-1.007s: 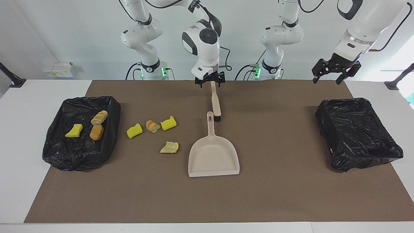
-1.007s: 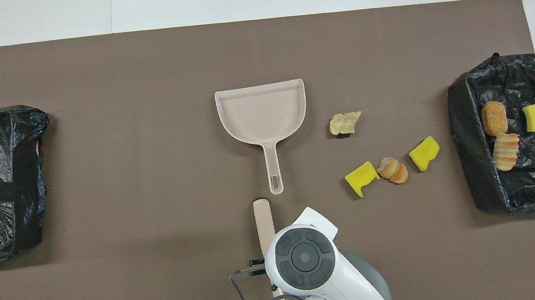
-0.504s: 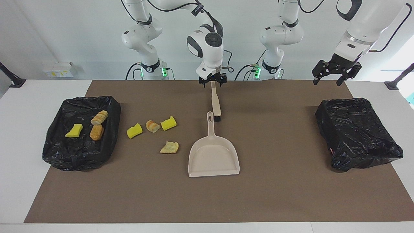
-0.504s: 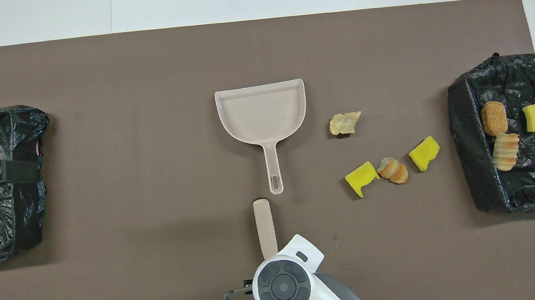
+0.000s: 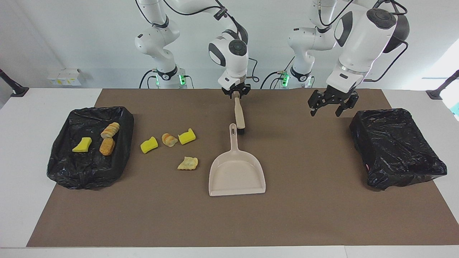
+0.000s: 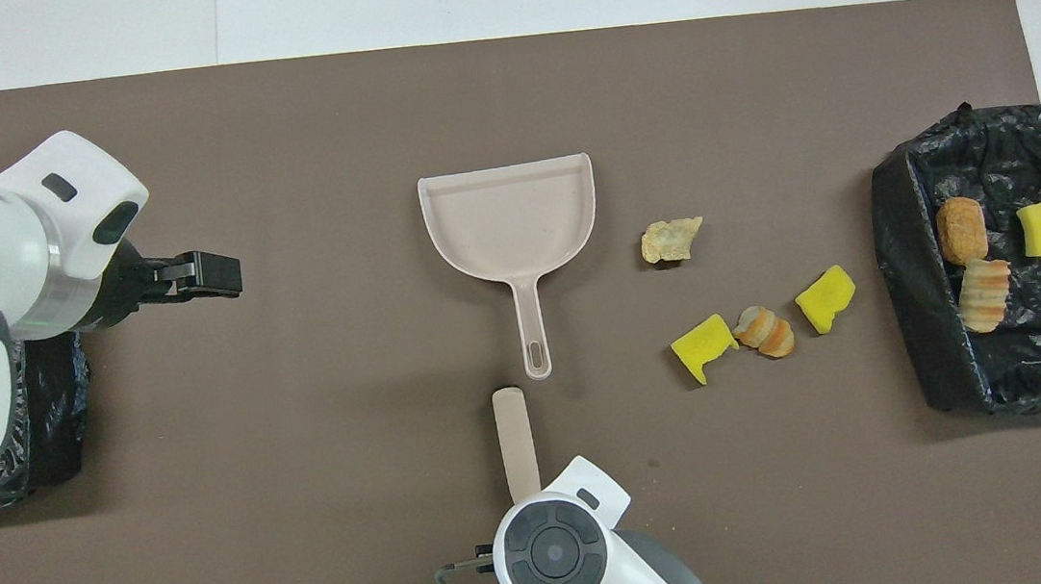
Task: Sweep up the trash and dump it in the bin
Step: 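Reach the left gripper to the dustpan while the right gripper reaches the brush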
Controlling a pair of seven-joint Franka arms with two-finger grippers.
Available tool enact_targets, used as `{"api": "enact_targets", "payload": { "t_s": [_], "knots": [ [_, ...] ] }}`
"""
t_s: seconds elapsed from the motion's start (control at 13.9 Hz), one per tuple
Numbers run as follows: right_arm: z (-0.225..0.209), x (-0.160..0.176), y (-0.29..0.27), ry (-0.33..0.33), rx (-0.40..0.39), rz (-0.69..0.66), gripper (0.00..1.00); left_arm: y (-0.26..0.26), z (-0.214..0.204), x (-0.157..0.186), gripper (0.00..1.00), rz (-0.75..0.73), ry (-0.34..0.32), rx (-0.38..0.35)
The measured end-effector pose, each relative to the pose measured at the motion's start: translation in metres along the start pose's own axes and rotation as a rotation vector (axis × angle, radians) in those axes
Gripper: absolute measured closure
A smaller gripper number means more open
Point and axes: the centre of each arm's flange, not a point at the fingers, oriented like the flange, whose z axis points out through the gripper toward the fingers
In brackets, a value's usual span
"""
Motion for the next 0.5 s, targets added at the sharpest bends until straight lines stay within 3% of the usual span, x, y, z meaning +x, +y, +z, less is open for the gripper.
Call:
{"api": "enact_targets", "payload": {
  "t_s": [0.07, 0.14, 0.5],
  "knots": [
    [0.000, 0.000, 0.000, -0.002, 0.002, -0.007, 0.60, 0.008, 0.004, 0.005, 0.00, 0.007, 0.002, -0.004],
    [0.000, -0.001, 0.000, -0.005, 0.001, -0.011, 0.74, 0.015, 0.007, 0.010, 0.00, 0.007, 0.009, -0.008],
    [-0.014, -0.005, 0.005, -0.073, -0.048, -0.007, 0.74, 0.022, 0.008, 0.024, 0.00, -0.008, 0.037, -0.033]
  ]
}}
